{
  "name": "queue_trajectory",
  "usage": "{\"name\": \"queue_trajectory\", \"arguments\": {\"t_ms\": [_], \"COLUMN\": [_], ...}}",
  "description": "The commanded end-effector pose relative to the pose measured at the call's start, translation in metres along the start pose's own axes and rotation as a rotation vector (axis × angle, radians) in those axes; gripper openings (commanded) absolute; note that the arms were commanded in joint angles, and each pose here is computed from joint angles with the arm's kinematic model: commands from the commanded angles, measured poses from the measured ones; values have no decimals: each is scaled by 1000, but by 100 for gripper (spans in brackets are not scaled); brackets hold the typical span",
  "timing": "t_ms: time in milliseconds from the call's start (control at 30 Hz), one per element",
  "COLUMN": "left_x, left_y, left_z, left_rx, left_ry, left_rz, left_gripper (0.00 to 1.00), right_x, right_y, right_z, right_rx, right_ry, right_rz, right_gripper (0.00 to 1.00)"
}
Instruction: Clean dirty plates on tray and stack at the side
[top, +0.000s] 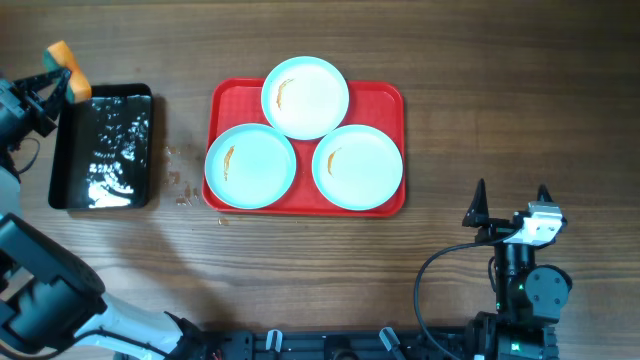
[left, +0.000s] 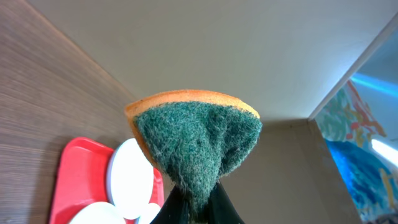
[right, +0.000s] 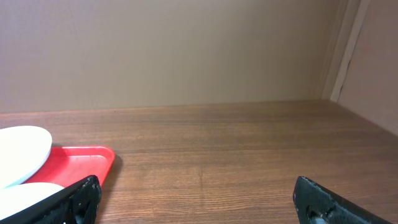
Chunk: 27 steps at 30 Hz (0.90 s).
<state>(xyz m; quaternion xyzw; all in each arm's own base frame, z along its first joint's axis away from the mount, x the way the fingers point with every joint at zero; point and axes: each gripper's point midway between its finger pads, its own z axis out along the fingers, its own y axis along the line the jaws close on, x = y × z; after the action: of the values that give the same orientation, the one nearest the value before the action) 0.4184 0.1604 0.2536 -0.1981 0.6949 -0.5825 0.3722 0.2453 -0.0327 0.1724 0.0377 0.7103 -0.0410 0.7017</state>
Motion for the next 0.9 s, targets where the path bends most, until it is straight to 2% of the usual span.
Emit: {"name": "queue_trajectory", "arguments": {"t_ms": [0, 67, 133, 200, 233, 267, 333, 367, 433, 600, 733, 867], "left_x": [2, 3, 5, 14, 20, 24, 23, 18, 6, -10, -11, -1], "left_y": [-2, 23, 68, 151, 175, 186, 184, 172, 140, 62, 23, 34], "left_z": [-1, 0, -5, -38, -53, -61, -61, -55, -43, -32, -33, -32], "left_rx": [0, -68, -249, -665, -804, -867, -848, -783, -642, -476, -450, -479], "left_ry": [7, -28, -100, -222, -251, -260, -259, -253, -240, -232, -254, -227], "left_rz": [-55, -79, -148, -297, -336, -356, -358, -340, -282, -145, -82, -93], "left_gripper": [4, 4, 4, 4, 4, 4, 4, 4, 4, 4, 4, 4], "right_x": [-1, -1, -1, -1, -1, -1, -1, -1, -1, -1, -1, -1], "right_y": [-4, -4, -4, -4, -4, -4, -4, -4, -4, -4, -4, -4], "right_z": [0, 0, 0, 0, 0, 0, 0, 0, 0, 0, 0, 0], "right_rx": [20, 20, 20, 20, 20, 20, 20, 20, 20, 20, 20, 20], "right_ry": [-4, -4, -4, -4, -4, -4, -4, -4, -4, -4, -4, -4], "right_rz": [-17, -17, -18, -17, -18, -17, -17, -17, -17, -17, -17, -17], "right_gripper": [100, 100, 100, 100, 100, 100, 100, 100, 100, 100, 100, 100]}}
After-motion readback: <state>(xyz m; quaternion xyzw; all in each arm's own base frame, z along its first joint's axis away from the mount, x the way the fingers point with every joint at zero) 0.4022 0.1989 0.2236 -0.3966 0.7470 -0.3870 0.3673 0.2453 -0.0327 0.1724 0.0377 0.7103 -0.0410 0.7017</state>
